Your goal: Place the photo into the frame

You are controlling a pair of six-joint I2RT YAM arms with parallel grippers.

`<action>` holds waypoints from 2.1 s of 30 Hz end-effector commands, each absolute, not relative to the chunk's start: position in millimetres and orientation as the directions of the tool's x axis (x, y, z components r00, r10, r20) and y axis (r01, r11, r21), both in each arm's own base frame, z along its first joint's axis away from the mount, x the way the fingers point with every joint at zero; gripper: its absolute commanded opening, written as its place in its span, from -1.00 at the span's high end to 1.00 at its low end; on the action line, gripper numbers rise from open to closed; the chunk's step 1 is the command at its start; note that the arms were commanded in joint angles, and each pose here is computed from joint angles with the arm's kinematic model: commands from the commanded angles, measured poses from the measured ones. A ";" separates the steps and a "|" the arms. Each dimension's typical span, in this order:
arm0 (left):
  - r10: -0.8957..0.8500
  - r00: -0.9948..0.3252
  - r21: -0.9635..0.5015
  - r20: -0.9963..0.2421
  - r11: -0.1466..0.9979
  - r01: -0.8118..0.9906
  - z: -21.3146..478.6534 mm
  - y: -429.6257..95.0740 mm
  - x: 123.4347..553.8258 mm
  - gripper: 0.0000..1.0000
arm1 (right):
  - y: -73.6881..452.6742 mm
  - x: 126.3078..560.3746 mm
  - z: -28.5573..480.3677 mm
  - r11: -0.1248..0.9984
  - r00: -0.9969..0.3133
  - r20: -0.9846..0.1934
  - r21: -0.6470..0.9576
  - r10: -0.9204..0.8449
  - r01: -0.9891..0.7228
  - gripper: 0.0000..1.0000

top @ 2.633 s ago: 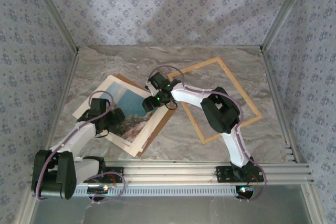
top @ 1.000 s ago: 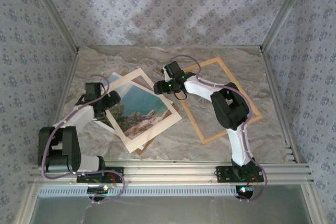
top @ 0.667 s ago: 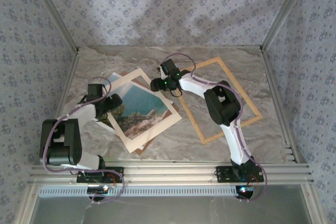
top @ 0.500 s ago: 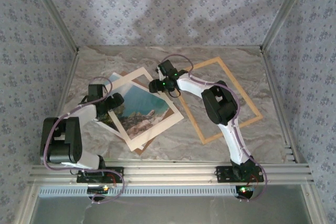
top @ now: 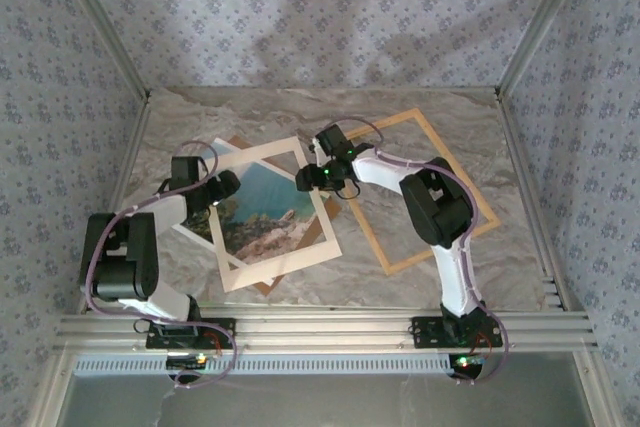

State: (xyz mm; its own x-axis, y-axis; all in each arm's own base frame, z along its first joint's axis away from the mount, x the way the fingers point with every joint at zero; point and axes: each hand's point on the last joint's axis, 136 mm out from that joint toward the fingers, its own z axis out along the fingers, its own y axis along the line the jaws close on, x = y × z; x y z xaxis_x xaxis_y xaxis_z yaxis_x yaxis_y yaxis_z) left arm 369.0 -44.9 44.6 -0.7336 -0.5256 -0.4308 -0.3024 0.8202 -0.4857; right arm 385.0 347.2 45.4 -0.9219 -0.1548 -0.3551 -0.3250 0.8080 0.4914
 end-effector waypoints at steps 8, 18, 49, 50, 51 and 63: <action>-0.510 -0.774 -0.499 -0.376 0.815 -0.294 30.0 -59.1 364.2 -0.76 | 355.6 383.0 78.7 0.717 -0.924 -0.370 0.617 -0.098 -0.323 -0.19; -0.504 -0.778 -0.486 -0.375 0.822 -0.298 25.9 -57.2 360.8 -0.77 | 344.8 381.6 70.8 0.751 -0.915 -0.376 0.559 -0.146 -0.350 -0.21; -0.501 -0.786 -0.480 -0.363 0.823 -0.303 19.0 -57.7 357.0 -0.77 | 356.0 369.3 94.7 0.635 -0.916 -0.367 0.672 -0.160 -0.380 -0.04; -0.501 -0.786 -0.481 -0.363 0.823 -0.303 19.0 -57.5 357.0 -0.77 | 355.8 369.6 94.4 0.634 -0.918 -0.366 0.676 -0.155 -0.376 -0.03; -0.501 -0.786 -0.480 -0.363 0.823 -0.303 19.0 -57.5 357.0 -0.77 | 355.0 369.3 92.6 0.637 -0.919 -0.361 0.675 -0.155 -0.373 -0.02; -0.503 -0.783 -0.486 -0.365 0.820 -0.301 20.6 -58.0 354.6 -0.76 | 368.5 375.4 64.1 0.670 -0.940 -0.290 0.664 -0.177 -0.331 0.38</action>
